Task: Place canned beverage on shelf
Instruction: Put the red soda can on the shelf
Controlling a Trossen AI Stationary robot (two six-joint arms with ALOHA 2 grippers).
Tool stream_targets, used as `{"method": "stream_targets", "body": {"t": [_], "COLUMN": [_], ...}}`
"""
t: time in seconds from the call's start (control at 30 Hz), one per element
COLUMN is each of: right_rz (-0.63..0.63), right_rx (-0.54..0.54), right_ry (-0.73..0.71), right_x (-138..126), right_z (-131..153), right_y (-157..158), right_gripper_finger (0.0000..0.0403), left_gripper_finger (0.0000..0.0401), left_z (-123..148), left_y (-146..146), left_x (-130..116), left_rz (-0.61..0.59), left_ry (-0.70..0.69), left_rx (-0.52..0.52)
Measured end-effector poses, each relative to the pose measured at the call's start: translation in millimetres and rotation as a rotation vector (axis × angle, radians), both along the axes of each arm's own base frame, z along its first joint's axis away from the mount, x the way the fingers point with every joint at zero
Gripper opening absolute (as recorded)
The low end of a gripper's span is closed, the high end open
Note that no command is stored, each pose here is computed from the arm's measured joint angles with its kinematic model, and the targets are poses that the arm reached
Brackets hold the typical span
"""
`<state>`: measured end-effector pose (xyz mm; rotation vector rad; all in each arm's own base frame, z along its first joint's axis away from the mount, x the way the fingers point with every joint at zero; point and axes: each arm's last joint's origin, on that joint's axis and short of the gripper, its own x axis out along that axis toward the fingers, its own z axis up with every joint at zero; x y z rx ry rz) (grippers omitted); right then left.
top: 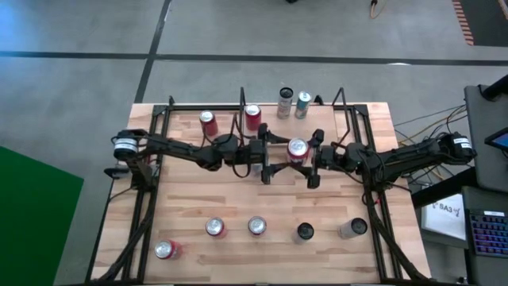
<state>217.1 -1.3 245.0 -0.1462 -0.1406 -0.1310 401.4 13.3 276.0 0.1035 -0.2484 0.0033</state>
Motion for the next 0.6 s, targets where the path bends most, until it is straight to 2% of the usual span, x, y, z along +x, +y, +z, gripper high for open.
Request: {"method": "stream_targets", "body": {"t": [0.3, 0.5, 0.6], "right_rz": [0.001, 0.0, -0.001], "right_rx": [-0.001, -0.001, -0.001], "right_ry": [0.008, 0.012, 0.014], "right_x": [0.2, 0.3, 0.4], "right_z": [-0.7, -1.1, -1.2], "right_y": [0.0, 0.0, -0.1], "right_gripper_finger": [0.0285, 0.0285, 0.0285], "left_gripper_finger": [0.032, 0.0281, 0.0279], "left_z": [7.8, 8.6, 8.6], "left_y": [1.0, 1.4, 1.6], "left_x": [16.0, 16.4, 16.4], "left_rz": [-0.021, -0.02, -0.019], "left_ry": [-0.014, -0.013, -0.012], "left_rx": [0.004, 0.005, 0.002]}}
